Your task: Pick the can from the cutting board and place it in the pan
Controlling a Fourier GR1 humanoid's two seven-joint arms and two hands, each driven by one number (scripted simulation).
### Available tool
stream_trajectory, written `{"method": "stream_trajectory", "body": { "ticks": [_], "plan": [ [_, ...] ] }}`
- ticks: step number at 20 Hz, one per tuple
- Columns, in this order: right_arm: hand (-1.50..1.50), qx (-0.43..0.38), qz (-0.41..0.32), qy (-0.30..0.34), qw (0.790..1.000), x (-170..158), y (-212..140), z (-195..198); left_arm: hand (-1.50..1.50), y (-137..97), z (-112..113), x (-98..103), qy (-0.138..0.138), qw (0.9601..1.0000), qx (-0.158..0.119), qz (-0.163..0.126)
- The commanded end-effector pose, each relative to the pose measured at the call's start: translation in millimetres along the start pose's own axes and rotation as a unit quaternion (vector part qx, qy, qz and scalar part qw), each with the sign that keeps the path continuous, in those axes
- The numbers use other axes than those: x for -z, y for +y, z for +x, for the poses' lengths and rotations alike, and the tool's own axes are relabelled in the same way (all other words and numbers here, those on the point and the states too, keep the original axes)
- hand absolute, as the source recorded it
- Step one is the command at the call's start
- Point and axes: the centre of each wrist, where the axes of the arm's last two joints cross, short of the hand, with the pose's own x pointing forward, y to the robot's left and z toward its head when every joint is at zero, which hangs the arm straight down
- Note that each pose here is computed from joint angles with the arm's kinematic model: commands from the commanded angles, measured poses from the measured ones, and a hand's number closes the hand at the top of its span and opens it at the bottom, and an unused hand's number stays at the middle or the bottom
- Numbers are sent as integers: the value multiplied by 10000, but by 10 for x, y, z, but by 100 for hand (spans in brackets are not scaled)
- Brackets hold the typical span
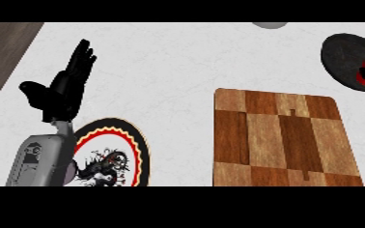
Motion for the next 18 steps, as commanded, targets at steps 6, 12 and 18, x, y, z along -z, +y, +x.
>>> {"method": "stream_trajectory", "body": {
  "ticks": [6, 12, 18],
  "plan": [
    [-150, 787, 379, -293, 9957, -32, 3, -340, 0, -11, -115, -53, 184, 9998, 1, -11],
    [-150, 1995, -488, -469, 9776, -109, 122, -349, 0, 163, -84, -94, 105, 9999, -10, 126],
    [-150, 2978, -32, -728, 9518, -56, -59, -647, 0, 124, -191, -219, 153, 9995, 56, 254]
  ]
}}
